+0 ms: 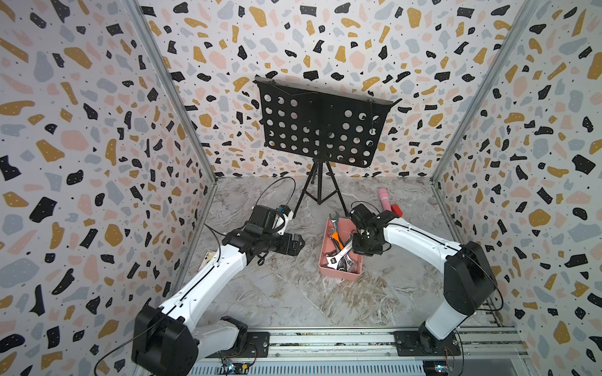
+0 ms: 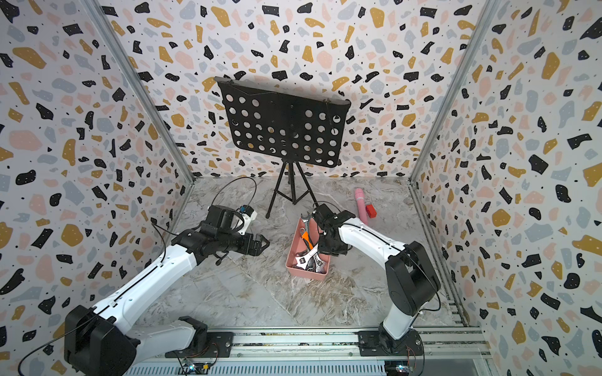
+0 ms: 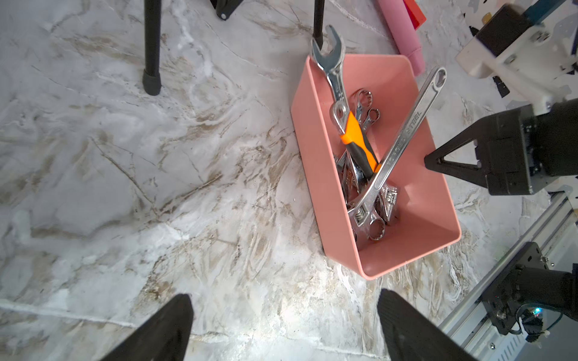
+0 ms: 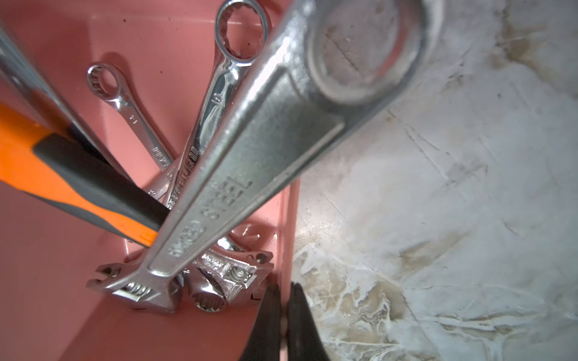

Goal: Take out the wrench from the storage box
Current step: Adjust the storage box at the center of the board.

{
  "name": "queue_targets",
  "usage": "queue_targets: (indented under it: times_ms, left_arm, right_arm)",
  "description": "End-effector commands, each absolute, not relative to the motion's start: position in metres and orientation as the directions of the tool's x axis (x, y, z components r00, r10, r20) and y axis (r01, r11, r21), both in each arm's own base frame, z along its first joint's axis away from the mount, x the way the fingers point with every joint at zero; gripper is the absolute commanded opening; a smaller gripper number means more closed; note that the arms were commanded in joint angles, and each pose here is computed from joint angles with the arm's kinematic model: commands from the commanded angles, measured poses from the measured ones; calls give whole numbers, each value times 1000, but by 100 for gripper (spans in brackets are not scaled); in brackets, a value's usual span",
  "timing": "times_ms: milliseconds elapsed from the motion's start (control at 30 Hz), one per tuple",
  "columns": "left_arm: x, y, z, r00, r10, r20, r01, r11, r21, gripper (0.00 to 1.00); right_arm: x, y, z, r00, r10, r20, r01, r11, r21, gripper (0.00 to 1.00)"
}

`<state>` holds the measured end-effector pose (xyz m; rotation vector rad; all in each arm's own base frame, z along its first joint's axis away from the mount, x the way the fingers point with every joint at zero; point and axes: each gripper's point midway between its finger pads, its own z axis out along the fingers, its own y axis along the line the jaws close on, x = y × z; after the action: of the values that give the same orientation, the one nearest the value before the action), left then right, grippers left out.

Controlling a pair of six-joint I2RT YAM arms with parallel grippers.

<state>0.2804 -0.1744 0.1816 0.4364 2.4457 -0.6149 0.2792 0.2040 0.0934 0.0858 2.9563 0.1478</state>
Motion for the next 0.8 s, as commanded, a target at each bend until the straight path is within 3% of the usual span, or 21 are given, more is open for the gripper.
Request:
queue_targets:
  times_ms: [0,267,700,767]
  left_arm:
    - [273,-170,181,-797,125,-590,391,852,-348,96]
    - [262,-158,177,-803,121,-583,365,874,-322,96]
    - [264,-156,174,-804,137,-579,368,879,-303,97]
    - [264,-157,174,-805,139,-577,370,878,-305,97]
  right_arm:
    - [276,236,117,-972,-105,-212,-140,978,156,0]
    - [275,263,121,-956,-192,-222,-225,965,132,0]
    - [282,272,129,-970,-65,-233,-100,985,142,0]
    - [283,269,129,-969,-50,-241,-83,988,131,5]
